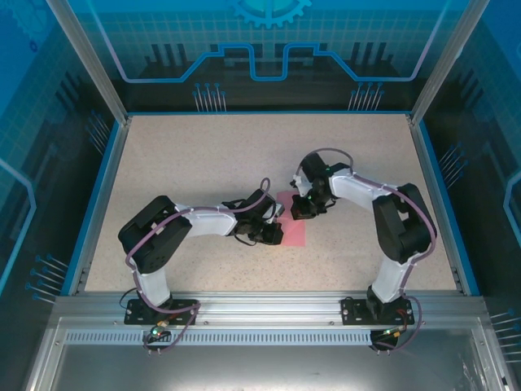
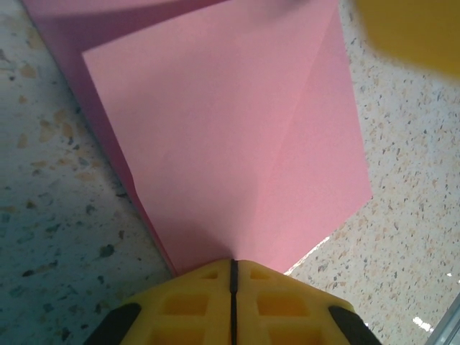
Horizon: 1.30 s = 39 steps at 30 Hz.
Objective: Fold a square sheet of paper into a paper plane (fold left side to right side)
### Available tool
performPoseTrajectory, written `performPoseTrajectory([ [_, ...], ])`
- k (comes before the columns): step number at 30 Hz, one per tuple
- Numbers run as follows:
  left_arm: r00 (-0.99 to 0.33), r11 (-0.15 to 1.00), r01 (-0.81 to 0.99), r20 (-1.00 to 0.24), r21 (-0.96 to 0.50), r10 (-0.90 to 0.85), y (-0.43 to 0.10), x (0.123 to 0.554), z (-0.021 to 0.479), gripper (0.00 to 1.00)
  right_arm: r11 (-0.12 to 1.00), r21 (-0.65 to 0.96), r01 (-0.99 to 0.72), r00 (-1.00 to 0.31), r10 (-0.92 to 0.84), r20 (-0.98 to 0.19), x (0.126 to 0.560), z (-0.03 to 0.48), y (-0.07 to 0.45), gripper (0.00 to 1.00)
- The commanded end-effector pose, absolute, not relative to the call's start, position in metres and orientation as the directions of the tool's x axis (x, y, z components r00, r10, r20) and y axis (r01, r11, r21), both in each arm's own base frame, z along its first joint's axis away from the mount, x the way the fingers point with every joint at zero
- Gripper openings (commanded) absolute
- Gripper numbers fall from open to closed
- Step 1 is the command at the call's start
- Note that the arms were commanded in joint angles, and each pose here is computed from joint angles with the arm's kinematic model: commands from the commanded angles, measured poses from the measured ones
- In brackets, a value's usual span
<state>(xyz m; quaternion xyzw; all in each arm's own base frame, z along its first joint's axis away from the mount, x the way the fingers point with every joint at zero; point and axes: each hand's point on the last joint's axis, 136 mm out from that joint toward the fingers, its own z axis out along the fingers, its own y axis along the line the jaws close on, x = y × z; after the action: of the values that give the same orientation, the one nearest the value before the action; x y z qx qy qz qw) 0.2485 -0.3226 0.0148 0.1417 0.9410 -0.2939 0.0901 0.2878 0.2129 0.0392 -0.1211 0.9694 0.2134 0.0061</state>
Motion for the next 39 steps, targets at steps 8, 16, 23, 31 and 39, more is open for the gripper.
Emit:
performPoseTrajectory([
  [8, -0.938, 0.79, 0.342, -0.233, -0.509, 0.256, -0.332, 0.248, 0.029, 0.1, 0.936, 0.297, -0.191, -0.973, -0.219, 0.067, 0.278, 0.004, 0.193, 0.02],
  [16, -0.925, 0.787, 0.379, -0.237, -0.487, 0.299, -0.349, 0.256, 0.024, 0.1, 0.934, 0.303, -0.189, -0.974, -0.219, 0.067, 0.277, 0.004, 0.194, 0.02],
  [23, -0.932, 0.812, 0.362, -0.206, -0.457, 0.299, -0.341, 0.252, 0.009, 0.1, 0.934, 0.299, -0.193, -0.973, -0.221, 0.062, 0.278, 0.007, 0.193, 0.02],
  [31, -0.94, 0.835, 0.338, -0.188, -0.434, 0.283, -0.312, 0.23, 0.007, 0.1, 0.936, 0.291, -0.198, -0.973, -0.224, 0.059, 0.279, 0.007, 0.19, 0.02],
  [39, -0.955, 0.862, 0.294, -0.161, -0.412, 0.248, -0.283, 0.212, 0.002, 0.1, 0.935, 0.296, -0.196, -0.973, -0.222, 0.057, 0.28, 0.008, 0.191, 0.03],
])
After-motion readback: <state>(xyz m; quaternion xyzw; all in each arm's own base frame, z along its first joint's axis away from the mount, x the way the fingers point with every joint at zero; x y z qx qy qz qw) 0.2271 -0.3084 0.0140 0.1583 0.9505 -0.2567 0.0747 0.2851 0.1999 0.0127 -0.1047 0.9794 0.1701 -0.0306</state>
